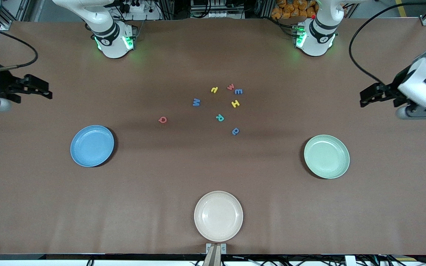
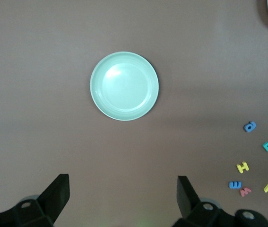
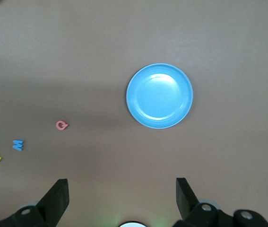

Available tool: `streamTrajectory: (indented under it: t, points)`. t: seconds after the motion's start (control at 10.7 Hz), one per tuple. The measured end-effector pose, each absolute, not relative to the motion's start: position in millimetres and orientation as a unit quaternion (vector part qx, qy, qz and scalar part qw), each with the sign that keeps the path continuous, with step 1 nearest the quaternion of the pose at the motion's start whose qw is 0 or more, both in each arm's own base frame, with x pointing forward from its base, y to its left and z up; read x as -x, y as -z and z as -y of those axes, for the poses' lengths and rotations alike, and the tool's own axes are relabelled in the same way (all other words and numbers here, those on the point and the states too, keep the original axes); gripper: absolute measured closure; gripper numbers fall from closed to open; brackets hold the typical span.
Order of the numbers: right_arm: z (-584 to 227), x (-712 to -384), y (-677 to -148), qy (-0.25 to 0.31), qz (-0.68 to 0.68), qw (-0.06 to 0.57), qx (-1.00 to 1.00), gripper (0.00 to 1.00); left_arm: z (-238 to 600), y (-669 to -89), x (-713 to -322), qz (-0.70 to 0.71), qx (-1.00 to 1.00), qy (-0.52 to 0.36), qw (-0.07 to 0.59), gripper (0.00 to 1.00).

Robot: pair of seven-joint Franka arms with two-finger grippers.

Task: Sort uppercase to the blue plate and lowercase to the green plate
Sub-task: 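Move both grippers from rest toward the scattered foam letters, then grasp the blue letter a with the left gripper while the right grasps pink letter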

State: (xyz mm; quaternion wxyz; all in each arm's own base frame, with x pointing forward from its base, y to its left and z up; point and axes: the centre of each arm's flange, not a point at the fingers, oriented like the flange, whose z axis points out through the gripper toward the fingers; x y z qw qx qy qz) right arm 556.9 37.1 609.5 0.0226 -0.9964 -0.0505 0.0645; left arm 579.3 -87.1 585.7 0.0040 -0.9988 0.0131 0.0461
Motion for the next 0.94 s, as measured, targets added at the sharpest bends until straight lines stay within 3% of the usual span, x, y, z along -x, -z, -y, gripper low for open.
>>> streamTrajectory:
  t: [0.28,0.94]
  points:
    - [-73,-560,-584,-0.064,0.04,0.029,0.997,0.0,132,-507,-596,-0.044,0.998,-0.049,-0.017,0.0]
    - [-143,-551,-442,-0.029,0.001,0.034,0.999,0.0,282,-385,-551,-0.128,0.991,-0.035,-0.029,0.0]
